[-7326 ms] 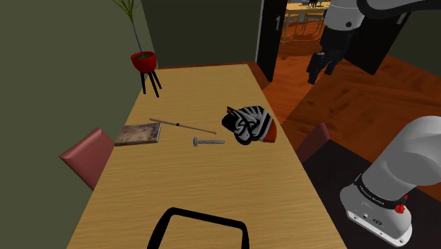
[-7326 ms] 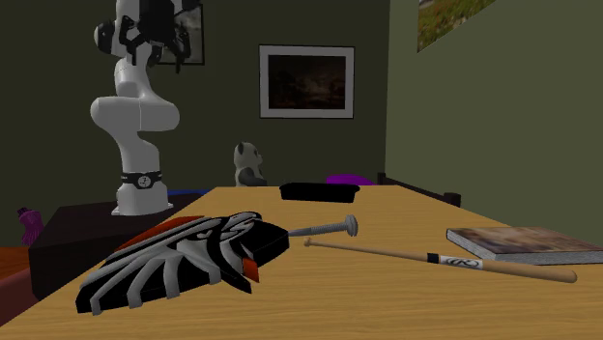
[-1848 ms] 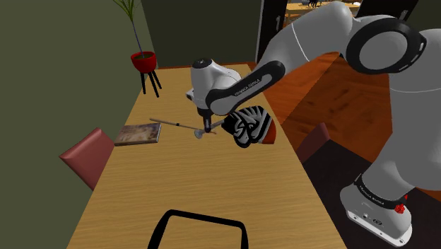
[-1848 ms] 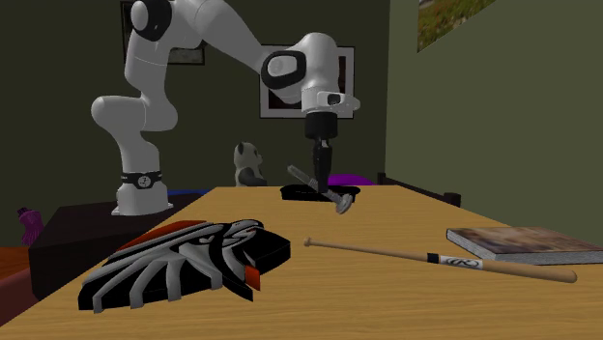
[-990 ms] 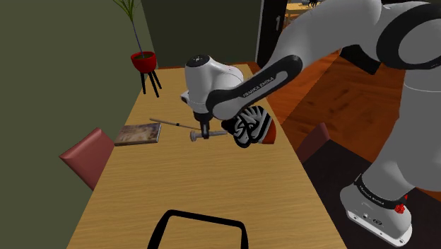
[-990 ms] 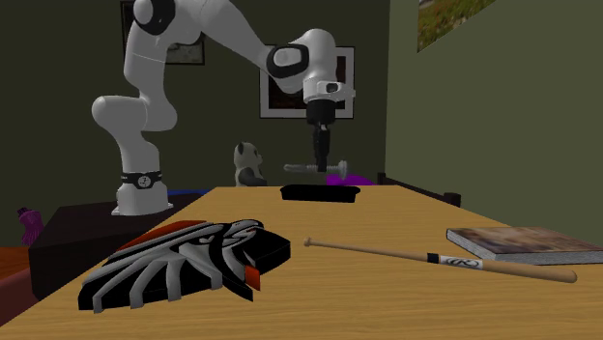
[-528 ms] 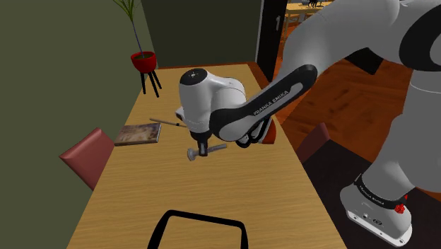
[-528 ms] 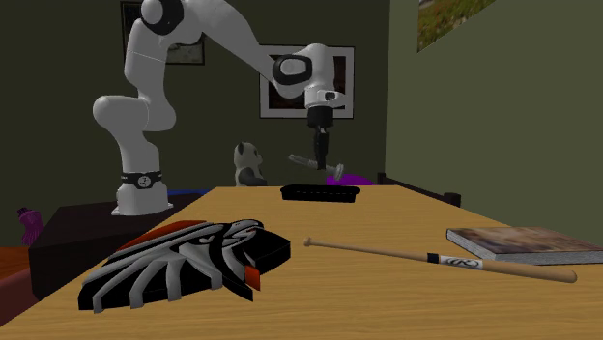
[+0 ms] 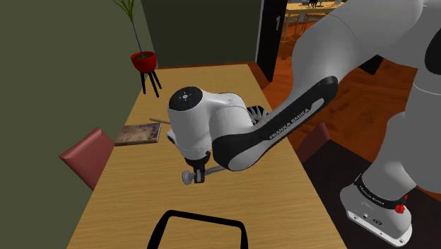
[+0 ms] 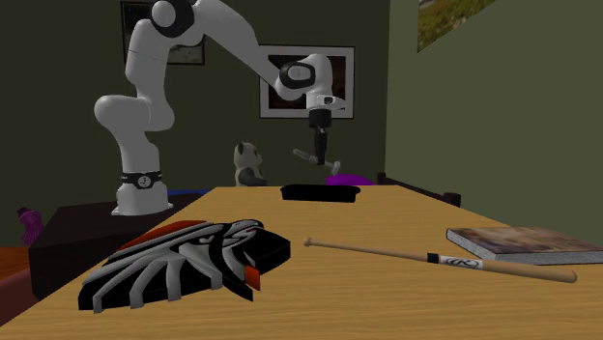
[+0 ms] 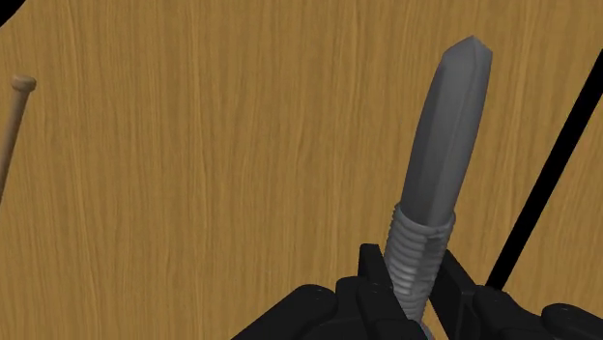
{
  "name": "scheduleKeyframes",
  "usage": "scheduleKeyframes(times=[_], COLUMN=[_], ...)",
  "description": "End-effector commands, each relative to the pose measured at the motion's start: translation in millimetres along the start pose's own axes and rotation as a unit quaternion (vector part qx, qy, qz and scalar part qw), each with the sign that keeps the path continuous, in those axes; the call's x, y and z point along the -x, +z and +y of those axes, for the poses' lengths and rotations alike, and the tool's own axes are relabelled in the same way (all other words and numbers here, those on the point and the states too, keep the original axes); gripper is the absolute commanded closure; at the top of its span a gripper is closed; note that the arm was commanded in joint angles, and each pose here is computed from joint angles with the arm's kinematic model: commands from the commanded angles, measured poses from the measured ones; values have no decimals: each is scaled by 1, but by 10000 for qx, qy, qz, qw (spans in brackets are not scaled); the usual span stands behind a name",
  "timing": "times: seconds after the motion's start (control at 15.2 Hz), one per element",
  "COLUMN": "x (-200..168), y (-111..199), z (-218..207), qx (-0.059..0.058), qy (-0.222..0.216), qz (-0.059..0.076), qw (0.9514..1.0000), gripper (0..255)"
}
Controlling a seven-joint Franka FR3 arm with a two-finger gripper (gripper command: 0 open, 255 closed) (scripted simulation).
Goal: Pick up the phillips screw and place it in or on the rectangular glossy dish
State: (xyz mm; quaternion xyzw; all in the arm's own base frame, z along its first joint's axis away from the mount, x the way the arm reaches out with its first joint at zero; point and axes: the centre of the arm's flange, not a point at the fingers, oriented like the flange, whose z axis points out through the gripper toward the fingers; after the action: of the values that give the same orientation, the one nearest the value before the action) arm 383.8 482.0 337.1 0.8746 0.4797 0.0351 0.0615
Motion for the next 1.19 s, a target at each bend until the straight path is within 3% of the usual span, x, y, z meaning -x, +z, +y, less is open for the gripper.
scheduleKeyframes(times=[0.0, 0.73, 1.12], x=[-2, -18, -19], y=[-3, -25, -1], z=[-28, -170, -183], qx=[2, 2, 2], qy=[8, 8, 8], qz=[2, 2, 2], qw=[10000, 10000, 10000], gripper=[255, 255, 255])
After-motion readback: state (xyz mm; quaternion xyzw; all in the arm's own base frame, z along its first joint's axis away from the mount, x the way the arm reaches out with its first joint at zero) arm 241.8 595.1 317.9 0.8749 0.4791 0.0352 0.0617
